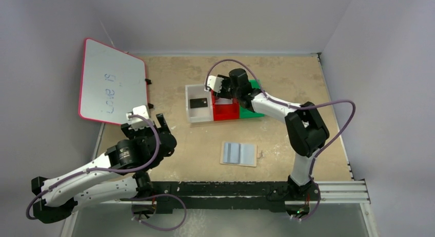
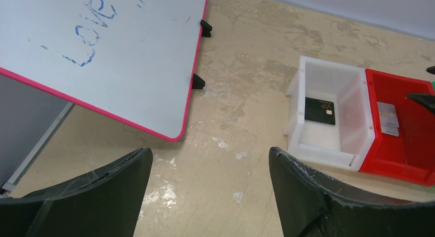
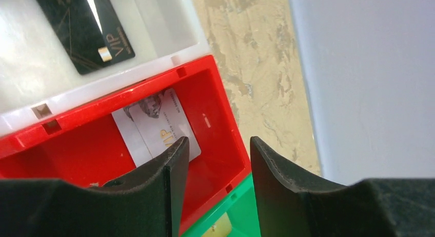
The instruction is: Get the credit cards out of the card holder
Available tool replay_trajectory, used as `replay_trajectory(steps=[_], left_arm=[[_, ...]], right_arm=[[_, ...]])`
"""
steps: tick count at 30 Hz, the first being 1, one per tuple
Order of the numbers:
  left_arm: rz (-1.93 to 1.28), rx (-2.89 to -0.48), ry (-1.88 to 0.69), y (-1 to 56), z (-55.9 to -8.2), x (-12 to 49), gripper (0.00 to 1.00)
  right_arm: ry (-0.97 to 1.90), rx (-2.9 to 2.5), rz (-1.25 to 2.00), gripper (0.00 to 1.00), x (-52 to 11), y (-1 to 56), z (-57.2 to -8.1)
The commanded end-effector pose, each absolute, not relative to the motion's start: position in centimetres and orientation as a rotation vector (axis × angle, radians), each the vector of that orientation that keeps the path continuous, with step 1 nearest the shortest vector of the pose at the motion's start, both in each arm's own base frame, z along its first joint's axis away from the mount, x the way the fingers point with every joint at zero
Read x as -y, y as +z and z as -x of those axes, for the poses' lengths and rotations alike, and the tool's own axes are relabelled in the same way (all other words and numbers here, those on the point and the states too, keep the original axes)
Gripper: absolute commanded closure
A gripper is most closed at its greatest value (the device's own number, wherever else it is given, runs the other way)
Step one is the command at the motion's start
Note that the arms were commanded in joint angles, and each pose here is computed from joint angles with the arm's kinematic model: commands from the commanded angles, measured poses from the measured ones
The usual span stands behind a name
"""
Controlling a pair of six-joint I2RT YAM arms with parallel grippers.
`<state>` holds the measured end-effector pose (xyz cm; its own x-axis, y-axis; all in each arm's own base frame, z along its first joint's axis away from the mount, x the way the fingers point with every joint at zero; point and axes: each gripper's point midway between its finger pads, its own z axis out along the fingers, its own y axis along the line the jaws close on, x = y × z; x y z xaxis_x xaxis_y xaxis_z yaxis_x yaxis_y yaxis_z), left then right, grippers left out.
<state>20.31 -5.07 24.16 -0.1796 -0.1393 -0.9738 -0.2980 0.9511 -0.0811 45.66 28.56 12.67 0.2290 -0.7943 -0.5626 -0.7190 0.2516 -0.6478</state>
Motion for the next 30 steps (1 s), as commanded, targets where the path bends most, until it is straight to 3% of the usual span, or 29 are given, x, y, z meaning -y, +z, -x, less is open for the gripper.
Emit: replay_trajectory(steps=[1, 4, 7, 13, 17, 30], left_arm=[[0.390, -1.703, 0.131, 26.0, -20.4, 4.3, 0.16], [0.399, -1.695, 0.132, 26.1, -20.3, 4.1, 0.16], [0.401, -1.694, 0.133, 26.1, -20.3, 4.1, 0.16], [0.411, -1.688, 0.135, 26.2, -20.3, 3.9, 0.16], [0.415, -1.685, 0.135, 26.2, -20.2, 3.8, 0.16], [0.406, -1.690, 0.144, 26.1, -20.3, 4.0, 0.17]], right_arm=[[0.024, -1.521, 1.181, 0.50, -28.9, 17.9, -45.4], [0.123, -1.564, 1.050, 0.50, -29.2, 18.5, -44.7], [0.190, -1.624, 0.958, 0.57, -29.1, 18.3, -44.3], [0.272, -1.797, 0.894, 0.92, -29.2, 14.6, -43.5], [0.278, -1.900, 0.893, 0.96, -28.7, 12.0, -42.8], [0.276, -2.075, 0.916, 0.96, -28.3, 6.4, -41.9]])
